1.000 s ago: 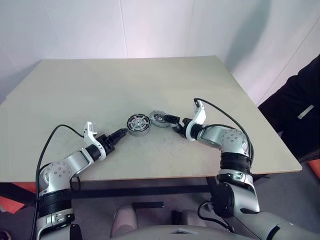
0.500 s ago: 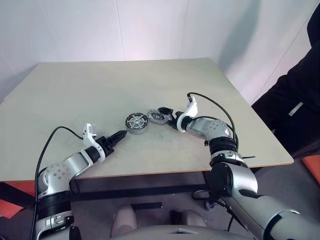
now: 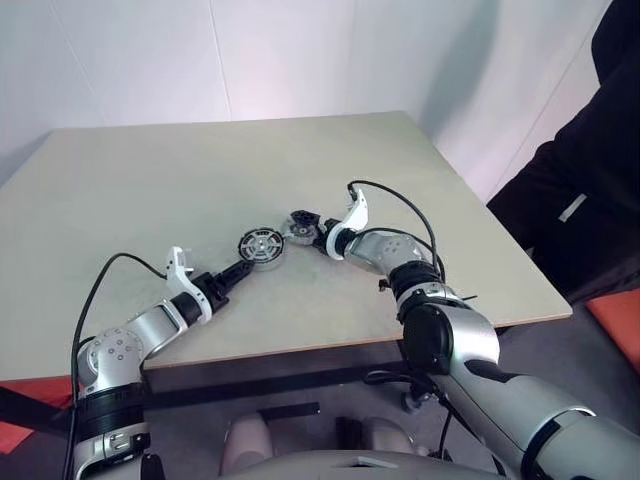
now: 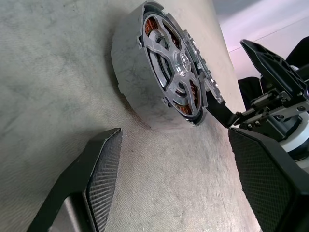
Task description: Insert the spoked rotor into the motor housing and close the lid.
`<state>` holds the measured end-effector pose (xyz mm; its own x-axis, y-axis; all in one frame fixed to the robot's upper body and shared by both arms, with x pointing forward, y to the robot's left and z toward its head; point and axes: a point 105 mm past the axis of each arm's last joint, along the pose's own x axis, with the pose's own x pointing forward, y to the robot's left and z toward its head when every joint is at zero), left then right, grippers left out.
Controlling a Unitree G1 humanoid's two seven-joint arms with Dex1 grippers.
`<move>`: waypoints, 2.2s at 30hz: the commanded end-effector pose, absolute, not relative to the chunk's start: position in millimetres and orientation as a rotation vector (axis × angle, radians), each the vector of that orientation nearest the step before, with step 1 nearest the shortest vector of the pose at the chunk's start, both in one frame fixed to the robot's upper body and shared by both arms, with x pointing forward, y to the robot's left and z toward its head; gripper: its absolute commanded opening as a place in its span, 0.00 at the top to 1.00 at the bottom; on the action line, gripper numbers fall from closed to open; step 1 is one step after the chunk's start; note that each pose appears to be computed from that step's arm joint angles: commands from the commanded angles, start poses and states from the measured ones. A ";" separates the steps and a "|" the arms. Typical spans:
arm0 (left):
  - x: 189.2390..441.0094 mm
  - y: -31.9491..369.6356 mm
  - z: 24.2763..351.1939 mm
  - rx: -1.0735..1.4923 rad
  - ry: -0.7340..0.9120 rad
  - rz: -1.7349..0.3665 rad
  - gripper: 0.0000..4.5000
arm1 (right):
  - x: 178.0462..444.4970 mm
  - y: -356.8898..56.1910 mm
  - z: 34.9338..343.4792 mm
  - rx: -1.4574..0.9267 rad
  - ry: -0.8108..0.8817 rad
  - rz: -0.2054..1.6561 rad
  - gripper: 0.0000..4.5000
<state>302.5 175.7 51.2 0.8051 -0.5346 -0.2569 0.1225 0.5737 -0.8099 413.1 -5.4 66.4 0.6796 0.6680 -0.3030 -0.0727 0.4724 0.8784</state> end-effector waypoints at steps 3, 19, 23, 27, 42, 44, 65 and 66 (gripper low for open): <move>304.6 174.9 57.4 -0.866 0.500 -0.420 0.18 | 426.5 3.7 98.9 0.982 0.571 0.567 0.01; 310.1 184.6 57.9 -0.853 0.494 -0.395 0.18 | 388.4 44.2 187.7 0.881 0.474 1.083 0.01; 310.6 186.4 58.0 -0.851 0.493 -0.392 0.18 | 391.5 41.1 183.6 0.839 0.472 1.043 0.01; 308.7 187.7 57.8 -0.852 0.493 -0.394 0.18 | 399.4 35.6 183.8 0.724 0.372 1.001 0.01; 316.4 217.1 137.5 -0.763 0.237 -0.556 0.18 | 401.1 42.0 141.6 -0.136 0.068 0.979 0.01; 322.3 236.8 148.1 -0.739 0.191 -0.511 0.18 | 398.9 46.5 137.5 -0.140 0.082 0.994 0.01; 321.7 271.4 134.4 -0.685 0.188 -0.376 0.18 | 395.8 63.7 102.6 -0.119 0.195 0.975 0.01; 321.3 271.8 134.1 -0.686 0.189 -0.373 0.18 | 395.4 65.0 103.0 -0.118 0.193 0.977 0.01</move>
